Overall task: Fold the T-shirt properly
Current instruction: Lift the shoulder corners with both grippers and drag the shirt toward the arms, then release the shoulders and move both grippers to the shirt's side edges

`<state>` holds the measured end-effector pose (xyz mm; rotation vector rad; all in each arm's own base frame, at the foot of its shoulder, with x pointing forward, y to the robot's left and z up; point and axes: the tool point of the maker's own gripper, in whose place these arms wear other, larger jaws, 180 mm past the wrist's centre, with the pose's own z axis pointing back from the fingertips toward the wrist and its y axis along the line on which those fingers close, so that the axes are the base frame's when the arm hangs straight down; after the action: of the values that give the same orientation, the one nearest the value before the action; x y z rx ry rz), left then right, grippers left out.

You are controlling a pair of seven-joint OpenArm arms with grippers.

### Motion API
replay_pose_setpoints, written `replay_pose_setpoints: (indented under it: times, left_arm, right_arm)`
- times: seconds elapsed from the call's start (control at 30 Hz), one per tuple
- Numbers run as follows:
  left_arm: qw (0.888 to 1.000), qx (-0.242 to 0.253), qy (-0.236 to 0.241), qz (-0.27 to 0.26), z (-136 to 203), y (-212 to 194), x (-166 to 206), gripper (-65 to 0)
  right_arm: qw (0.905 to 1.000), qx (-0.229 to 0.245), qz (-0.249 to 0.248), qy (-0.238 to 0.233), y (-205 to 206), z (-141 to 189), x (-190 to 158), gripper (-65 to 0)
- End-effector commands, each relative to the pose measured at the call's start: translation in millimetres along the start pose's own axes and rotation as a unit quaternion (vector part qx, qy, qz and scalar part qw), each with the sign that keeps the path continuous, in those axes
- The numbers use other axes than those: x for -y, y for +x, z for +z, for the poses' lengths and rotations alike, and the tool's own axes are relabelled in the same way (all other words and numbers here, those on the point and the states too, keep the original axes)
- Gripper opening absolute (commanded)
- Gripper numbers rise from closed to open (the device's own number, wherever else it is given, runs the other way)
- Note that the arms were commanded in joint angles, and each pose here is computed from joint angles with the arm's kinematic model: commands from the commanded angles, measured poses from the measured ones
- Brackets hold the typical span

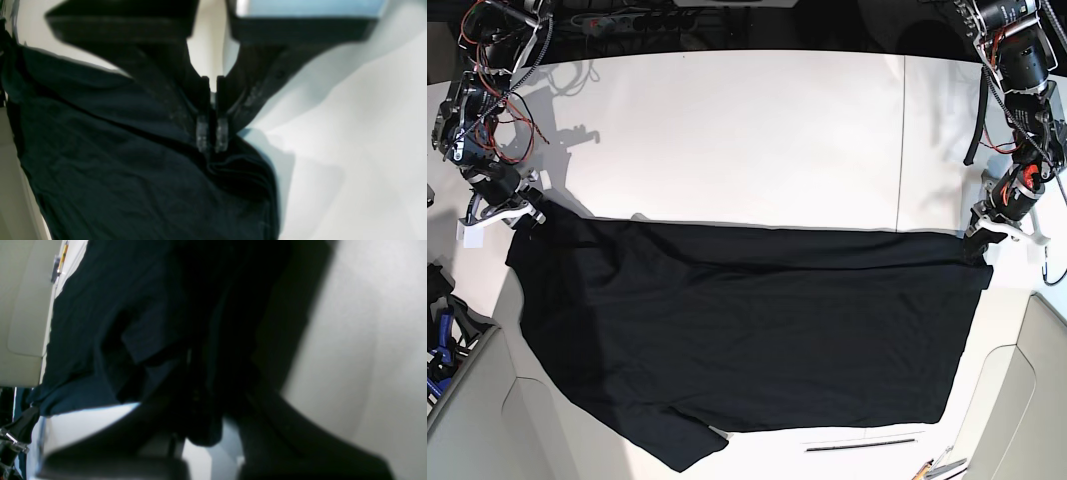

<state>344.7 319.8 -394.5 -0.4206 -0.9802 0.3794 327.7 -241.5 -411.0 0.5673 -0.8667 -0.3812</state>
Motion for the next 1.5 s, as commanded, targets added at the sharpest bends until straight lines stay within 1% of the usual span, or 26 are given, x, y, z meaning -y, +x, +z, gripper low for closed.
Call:
replay_pose_setpoints:
  times: [0.0,0.17,0.3,0.43,0.57,0.73,0.87,1.0,1.13,1.27,1.47]
  left_arm:
    - [0.999,0.028,-0.023,-0.027,4,28,10,-65.0]
    - [0.996,0.012,-0.033,-0.079,19,39,21,-65.0]
    - [0.993,-0.009,-0.037,-0.115,39,31,27,-65.0]
    - [0.992,-0.009,-0.024,-0.122,58,25,20,-65.0]
    - [0.993,-0.01,-0.016,-0.115,83,18,12,-65.0]
    - [0.993,-0.029,-0.017,-0.112,110,2,12,-65.0]
    - [0.992,-0.051,-0.012,-0.113,125,-17,10,-65.0]
    - [0.992,-0.077,-0.007,-0.101,140,-38,4,-65.0]
    - [0.992,-0.094,-0.005,-0.084,150,-56,0,-65.0]
    - [0.992,-0.11,-0.002,-0.063,158,-77,0,-65.0]
    - [0.991,-0.123,0.003,-0.043,166,-98,-1,-65.0]
  right_arm:
    - [0.9994,0.024,0.02,0.017,24,3,-10,-65.0]
    - [0.9984,-0.008,0.053,0.018,22,17,-18,-65.0]
    - [0.9964,-0.007,0.085,0.007,23,39,-15,-65.0]
    - [0.9932,-0.014,0.116,-0.007,23,56,-12,-65.0]
    - [0.9896,-0.043,0.136,-0.018,10,73,-7,-65.0]
    - [0.9882,-0.071,0.135,-0.015,-9,92,-5,-65.0]
    - [0.9874,-0.084,0.132,-0.026,-22,107,2,-65.0]
    - [0.986,-0.097,0.128,-0.045,-34,123,13,-65.0]
    - [0.9875,-0.1,0.109,-0.053,-40,139,21,-65.0]
    - [0.9869,-0.101,0.101,-0.075,-43,156,34,-65.0]
    - [0.9855,-0.109,0.094,-0.09,-49,167,42,-65.0]
